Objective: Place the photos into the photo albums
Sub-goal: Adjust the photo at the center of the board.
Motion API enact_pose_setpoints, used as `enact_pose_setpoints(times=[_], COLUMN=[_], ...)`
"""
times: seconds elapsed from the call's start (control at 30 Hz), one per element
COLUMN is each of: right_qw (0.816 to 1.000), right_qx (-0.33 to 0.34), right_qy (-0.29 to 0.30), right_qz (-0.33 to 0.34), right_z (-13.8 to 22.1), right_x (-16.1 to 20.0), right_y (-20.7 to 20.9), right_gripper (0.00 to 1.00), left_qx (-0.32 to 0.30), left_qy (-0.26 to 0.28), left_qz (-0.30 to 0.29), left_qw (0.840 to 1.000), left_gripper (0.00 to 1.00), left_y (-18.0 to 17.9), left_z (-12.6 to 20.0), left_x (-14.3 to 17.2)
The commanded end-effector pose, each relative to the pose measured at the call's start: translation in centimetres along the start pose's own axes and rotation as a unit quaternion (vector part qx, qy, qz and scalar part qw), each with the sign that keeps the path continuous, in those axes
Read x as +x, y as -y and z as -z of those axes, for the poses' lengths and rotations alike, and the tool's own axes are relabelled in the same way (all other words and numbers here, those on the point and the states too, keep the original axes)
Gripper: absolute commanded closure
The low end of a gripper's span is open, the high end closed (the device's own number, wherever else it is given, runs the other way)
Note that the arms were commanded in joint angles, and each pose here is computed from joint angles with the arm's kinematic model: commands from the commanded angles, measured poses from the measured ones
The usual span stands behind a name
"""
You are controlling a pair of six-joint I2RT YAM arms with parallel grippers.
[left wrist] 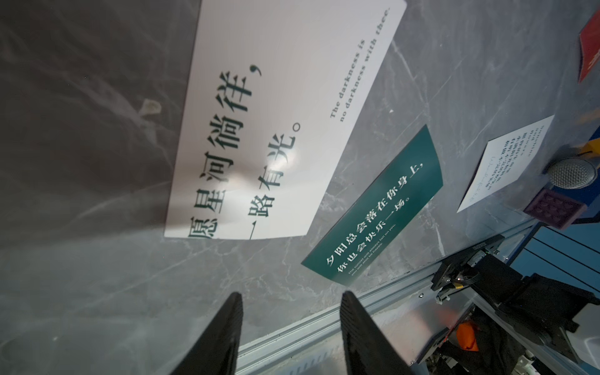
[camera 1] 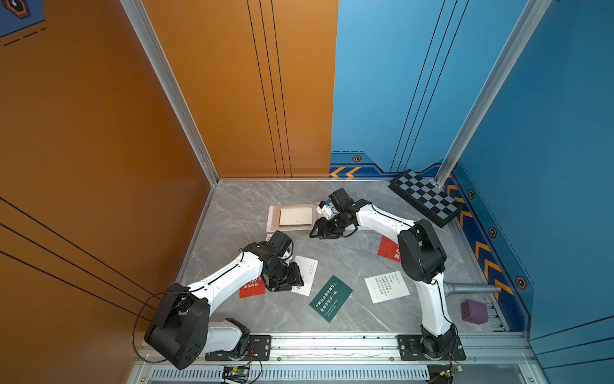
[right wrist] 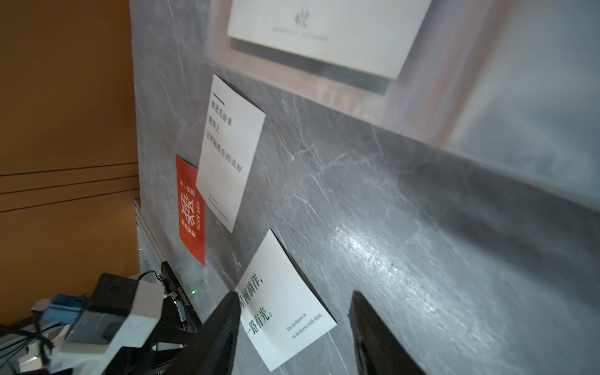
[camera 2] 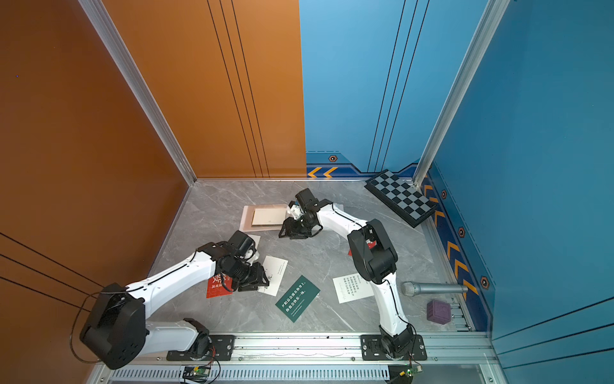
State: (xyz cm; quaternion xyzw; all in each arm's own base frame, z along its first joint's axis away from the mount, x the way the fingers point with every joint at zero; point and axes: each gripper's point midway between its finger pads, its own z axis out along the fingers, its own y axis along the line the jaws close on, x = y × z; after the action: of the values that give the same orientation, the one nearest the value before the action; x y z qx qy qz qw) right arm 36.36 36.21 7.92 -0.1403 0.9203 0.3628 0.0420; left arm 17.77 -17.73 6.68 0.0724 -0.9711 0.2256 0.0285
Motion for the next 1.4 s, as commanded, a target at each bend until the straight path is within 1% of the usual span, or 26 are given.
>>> enact_pose_setpoints(times=[0.0,0.07,0.2,0.27,0.4,0.57,0.77,1.0,1.2,1.37], right_qw=[0.999,0.998,0.998,0.998,0.998,0.998,0.999,0.999,0.999,0.999], right_qx=[0.031,0.037,0.027,0.024,0.019,0.014,0.009,0.005,-0.014,-0.011], right_qy=[-0.029,-0.032,-0.032,-0.031,-0.039,-0.041,-0.045,-0.031,0.002,0.006], right_qz=[0.024,0.032,0.043,0.046,0.041,0.036,0.026,0.005,-0.033,-0.050], right_z=[-0.7,-1.1,-2.0,-2.5,-3.4,-3.9,-4.7,-4.6,-3.2,-2.0], right_x=[2.6,2.9,2.9,2.8,3.0,3.0,3.2,2.6,1.3,1.6], right_y=[1.0,0.8,0.1,0.2,0.6,0.8,1.2,1.9,3.1,4.4], right_gripper=[0.42,0.42,0.41,0.41,0.41,0.41,0.41,0.41,0.41,0.41], left_qx=[-0.053,-0.063,-0.087,-0.080,-0.052,-0.068,-0.054,-0.068,-0.079,-0.078], left_qy=[-0.007,0.001,0.006,0.002,0.014,0.026,0.031,0.058,0.063,0.070], left_qz=[0.063,0.072,0.087,0.090,0.107,0.115,0.137,0.134,0.130,0.126], left_qw=[0.997,0.995,0.992,0.993,0.993,0.991,0.989,0.987,0.986,0.987], left_gripper=[0.46,0.44,0.42,0.42,0.42,0.42,0.43,0.43,0.44,0.44], left_y=[-2.6,-2.9,-3.7,-3.5,-3.0,-3.5,-4.2,-5.1,-6.2,-6.5], left_z=[-0.3,-0.4,-1.2,-1.9,-3.2,-3.8,-5.5,-6.2,-6.5,-6.4], left_x=[2.1,2.1,2.3,2.2,1.4,0.7,0.1,-2.6,-4.7,-6.7])
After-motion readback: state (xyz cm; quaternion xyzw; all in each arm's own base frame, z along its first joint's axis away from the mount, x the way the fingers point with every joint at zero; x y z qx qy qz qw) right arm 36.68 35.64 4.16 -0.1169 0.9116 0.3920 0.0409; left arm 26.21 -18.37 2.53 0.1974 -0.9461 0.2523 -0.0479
